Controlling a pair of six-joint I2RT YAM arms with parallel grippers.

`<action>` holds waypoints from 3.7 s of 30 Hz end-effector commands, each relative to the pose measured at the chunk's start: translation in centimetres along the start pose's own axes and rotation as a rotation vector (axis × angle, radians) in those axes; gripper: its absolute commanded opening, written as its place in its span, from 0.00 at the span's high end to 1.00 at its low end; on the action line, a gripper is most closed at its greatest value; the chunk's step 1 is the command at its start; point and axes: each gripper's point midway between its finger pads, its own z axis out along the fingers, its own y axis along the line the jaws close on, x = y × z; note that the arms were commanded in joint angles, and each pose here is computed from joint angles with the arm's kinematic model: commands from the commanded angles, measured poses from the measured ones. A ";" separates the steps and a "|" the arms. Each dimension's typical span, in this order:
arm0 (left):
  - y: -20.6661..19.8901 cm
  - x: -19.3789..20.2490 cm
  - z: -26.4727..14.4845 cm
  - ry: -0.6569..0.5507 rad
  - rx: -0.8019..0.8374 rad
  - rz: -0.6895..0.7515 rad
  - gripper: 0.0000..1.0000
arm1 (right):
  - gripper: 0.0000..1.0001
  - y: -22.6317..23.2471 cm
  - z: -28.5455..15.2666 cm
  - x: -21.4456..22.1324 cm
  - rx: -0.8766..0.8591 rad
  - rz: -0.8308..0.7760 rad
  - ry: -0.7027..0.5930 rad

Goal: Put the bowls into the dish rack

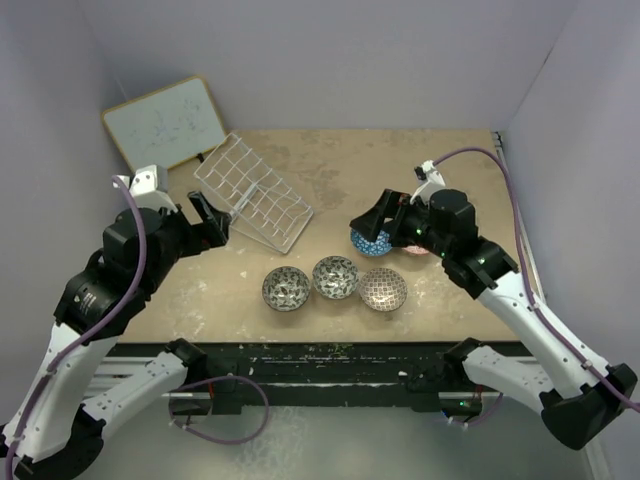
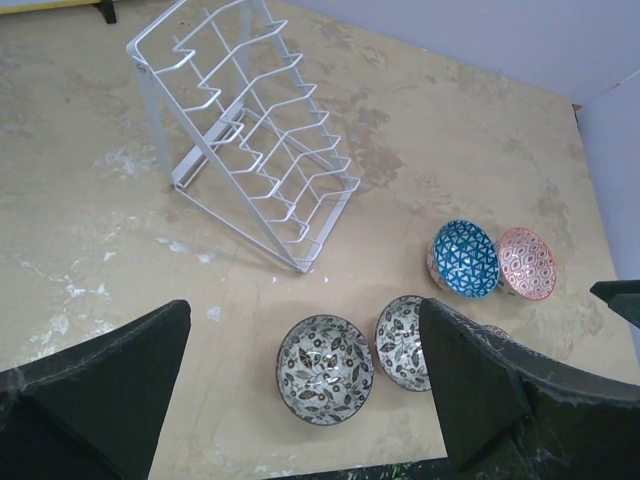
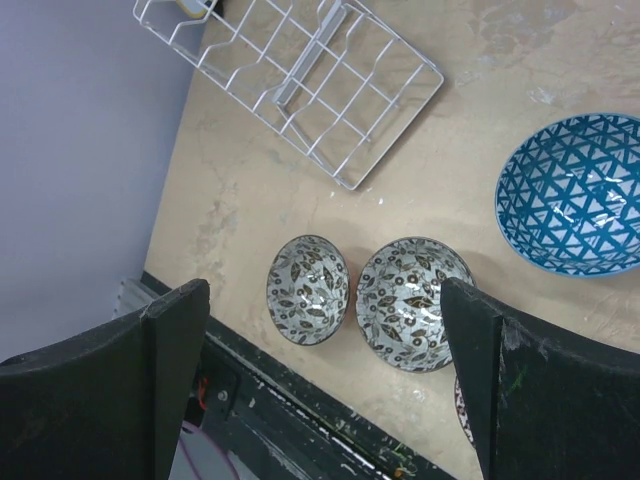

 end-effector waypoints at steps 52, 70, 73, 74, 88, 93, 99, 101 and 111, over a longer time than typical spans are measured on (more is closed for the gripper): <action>1.2 -1.3 -8.4 -0.173 0.245 0.301 0.01 | 0.38 -9.0 14.4 3.6 0.611 -0.248 0.170; 1.9 -1.4 -9.4 -0.187 0.237 0.318 0.01 | 0.57 -13.2 15.7 6.6 0.794 -0.291 0.231; 2.0 -1.4 -9.4 -0.189 0.234 0.318 0.01 | 0.57 -13.4 15.9 6.9 0.802 -0.289 0.236; 2.0 -1.3 -9.4 -0.188 0.235 0.318 0.01 | 0.57 -13.5 16.0 7.0 0.804 -0.288 0.237; 2.3 -1.1 -9.5 -0.191 0.231 0.311 0.01 | 0.69 -15.2 16.2 8.2 0.866 -0.303 0.255; 2.5 -0.8 -9.3 -0.186 0.227 0.309 0.01 | 0.91 -15.7 16.2 8.4 0.890 -0.311 0.264; 2.5 -0.7 -9.1 -0.186 0.221 0.309 0.01 | 1.00 -13.7 16.2 7.0 0.844 -0.301 0.214; 2.5 -0.9 -9.2 -0.192 0.222 0.307 0.01 | 1.00 -11.9 16.1 5.7 0.802 -0.298 0.174; 2.4 -1.4 -9.2 -0.203 0.217 0.305 0.01 | 1.00 -0.4 14.7 -1.9 0.341 -0.150 -0.115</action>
